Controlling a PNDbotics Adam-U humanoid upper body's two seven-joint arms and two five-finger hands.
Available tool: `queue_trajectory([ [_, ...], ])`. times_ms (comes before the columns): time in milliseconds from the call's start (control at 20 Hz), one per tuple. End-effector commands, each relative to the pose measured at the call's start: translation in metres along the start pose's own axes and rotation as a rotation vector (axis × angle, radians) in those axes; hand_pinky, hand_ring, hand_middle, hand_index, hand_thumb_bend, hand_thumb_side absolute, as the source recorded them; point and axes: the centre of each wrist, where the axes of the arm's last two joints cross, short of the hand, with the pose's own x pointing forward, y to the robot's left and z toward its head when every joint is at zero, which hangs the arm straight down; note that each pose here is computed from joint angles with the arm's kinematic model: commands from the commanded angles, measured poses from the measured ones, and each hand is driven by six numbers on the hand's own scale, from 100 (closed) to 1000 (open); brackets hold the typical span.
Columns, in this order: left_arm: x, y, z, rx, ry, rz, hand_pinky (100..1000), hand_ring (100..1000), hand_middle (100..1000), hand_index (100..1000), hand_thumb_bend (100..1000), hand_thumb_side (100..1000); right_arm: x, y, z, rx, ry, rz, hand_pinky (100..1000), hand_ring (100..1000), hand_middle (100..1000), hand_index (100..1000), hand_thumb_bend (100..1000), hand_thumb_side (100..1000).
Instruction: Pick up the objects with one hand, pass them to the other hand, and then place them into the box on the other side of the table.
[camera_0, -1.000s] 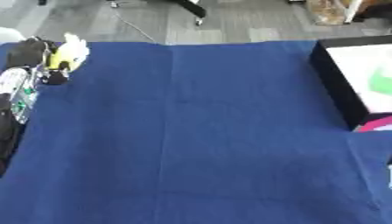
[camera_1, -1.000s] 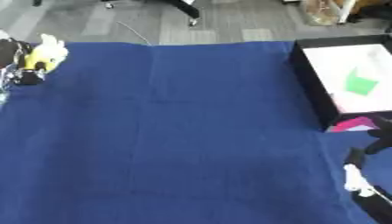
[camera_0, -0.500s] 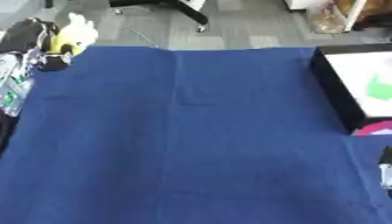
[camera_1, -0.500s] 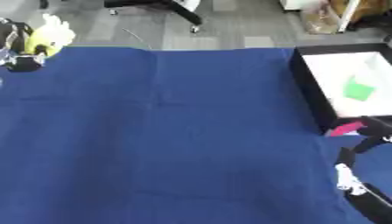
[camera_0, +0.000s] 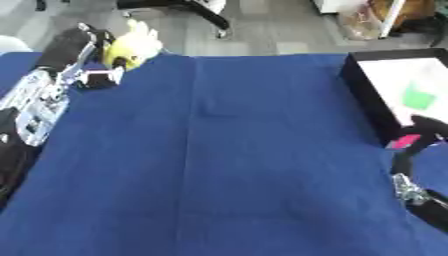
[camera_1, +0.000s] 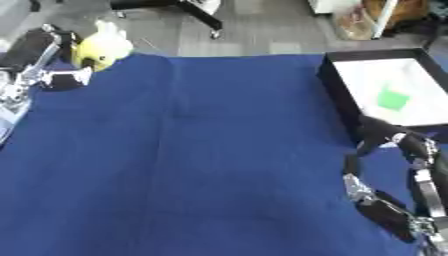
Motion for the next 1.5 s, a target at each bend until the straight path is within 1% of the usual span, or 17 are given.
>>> queue_trajectory([
  [50,0.029,0.004,-0.003,-0.012,-0.138,0.052,523,409,296,432,100,172,0.008,0.002,-0.012,0.066,-0.111,-0.042,738,704,441,852,100,100],
  [200,0.055,-0.004,0.001,-0.058,-0.207,0.116,507,407,295,429,100,170,0.013,0.007,-0.025,0.129,-0.213,-0.07,746,714,451,864,100,100],
  [450,0.093,-0.013,0.008,-0.152,-0.266,0.208,481,407,296,427,100,166,0.018,0.006,-0.047,0.224,-0.378,-0.046,771,745,483,899,100,100],
  [650,0.112,-0.017,0.01,-0.236,-0.277,0.277,471,408,298,427,100,162,0.02,0.003,-0.057,0.277,-0.484,0.004,792,766,515,922,100,100],
  [900,0.125,-0.012,0.013,-0.325,-0.27,0.356,465,407,300,428,100,158,0.017,-0.008,-0.064,0.292,-0.586,0.088,819,792,571,945,100,100],
  [1000,0.128,-0.011,0.015,-0.358,-0.264,0.385,464,408,301,429,100,155,0.016,-0.014,-0.067,0.289,-0.623,0.125,843,817,631,961,100,100],
  [1050,0.129,-0.011,0.016,-0.374,-0.26,0.399,463,408,302,429,100,155,0.015,-0.017,-0.069,0.288,-0.641,0.145,861,836,684,973,100,100],
  [1100,0.13,-0.01,0.017,-0.388,-0.258,0.415,463,409,302,429,100,154,0.014,-0.02,-0.071,0.289,-0.658,0.166,869,845,708,979,100,100],
  [1150,0.131,-0.01,0.018,-0.4,-0.256,0.43,463,409,303,430,100,154,0.013,-0.023,-0.072,0.291,-0.675,0.185,893,875,765,993,103,100],
  [1200,0.131,-0.009,0.019,-0.412,-0.255,0.446,463,410,304,430,100,154,0.012,-0.026,-0.072,0.294,-0.69,0.204,902,886,788,999,130,100],
  [1250,0.132,-0.009,0.02,-0.425,-0.255,0.462,464,411,305,432,100,153,0.011,-0.029,-0.073,0.298,-0.705,0.223,924,914,843,1000,180,100],
  [1300,0.133,-0.008,0.021,-0.437,-0.256,0.476,465,412,306,432,100,153,0.01,-0.032,-0.073,0.302,-0.716,0.243,930,923,858,1000,190,100],
  [1350,0.133,-0.008,0.022,-0.449,-0.257,0.489,465,413,307,433,100,139,0.01,-0.034,-0.074,0.304,-0.723,0.261,948,948,900,1000,221,100],
  [1400,0.133,-0.007,0.023,-0.46,-0.258,0.503,465,412,307,433,100,153,0.009,-0.036,-0.075,0.305,-0.728,0.278,954,957,915,1000,229,100],
  [1500,0.133,-0.007,0.025,-0.48,-0.258,0.53,466,412,307,433,100,152,0.009,-0.038,-0.076,0.301,-0.734,0.309,973,984,955,1000,261,100],
])
